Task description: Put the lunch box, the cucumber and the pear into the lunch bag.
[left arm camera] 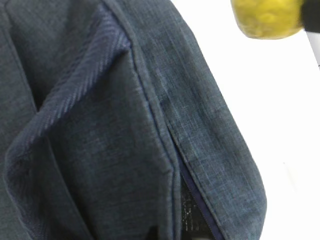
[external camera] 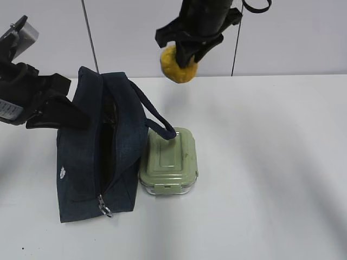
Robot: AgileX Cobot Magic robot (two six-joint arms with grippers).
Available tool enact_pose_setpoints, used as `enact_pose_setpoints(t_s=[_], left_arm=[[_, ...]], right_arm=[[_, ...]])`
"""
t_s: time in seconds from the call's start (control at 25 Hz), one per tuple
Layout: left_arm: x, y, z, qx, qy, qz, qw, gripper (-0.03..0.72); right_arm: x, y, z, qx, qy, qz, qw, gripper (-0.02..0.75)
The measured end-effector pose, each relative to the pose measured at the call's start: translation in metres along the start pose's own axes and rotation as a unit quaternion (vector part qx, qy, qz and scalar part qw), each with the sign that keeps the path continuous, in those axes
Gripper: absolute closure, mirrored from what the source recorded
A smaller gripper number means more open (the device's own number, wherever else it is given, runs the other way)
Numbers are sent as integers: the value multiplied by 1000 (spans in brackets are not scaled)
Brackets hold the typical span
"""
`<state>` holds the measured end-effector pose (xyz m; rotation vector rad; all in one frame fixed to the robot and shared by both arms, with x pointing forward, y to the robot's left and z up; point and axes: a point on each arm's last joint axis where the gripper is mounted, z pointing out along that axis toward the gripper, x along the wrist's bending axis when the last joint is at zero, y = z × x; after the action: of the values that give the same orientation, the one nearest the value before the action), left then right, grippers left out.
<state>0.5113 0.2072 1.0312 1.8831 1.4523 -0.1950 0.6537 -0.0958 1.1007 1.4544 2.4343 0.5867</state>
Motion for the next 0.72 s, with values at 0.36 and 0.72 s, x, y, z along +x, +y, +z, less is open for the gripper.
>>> enact_pose_setpoints(t_s=[0.36, 0.72], left_arm=[[0, 0, 0, -1, 0, 0, 1000, 686], [0, 0, 0, -1, -1, -1, 1000, 687]], right_arm=[[39, 7, -17, -35, 194, -20, 980, 499], [47, 2, 43, 19, 236, -4, 972, 498]])
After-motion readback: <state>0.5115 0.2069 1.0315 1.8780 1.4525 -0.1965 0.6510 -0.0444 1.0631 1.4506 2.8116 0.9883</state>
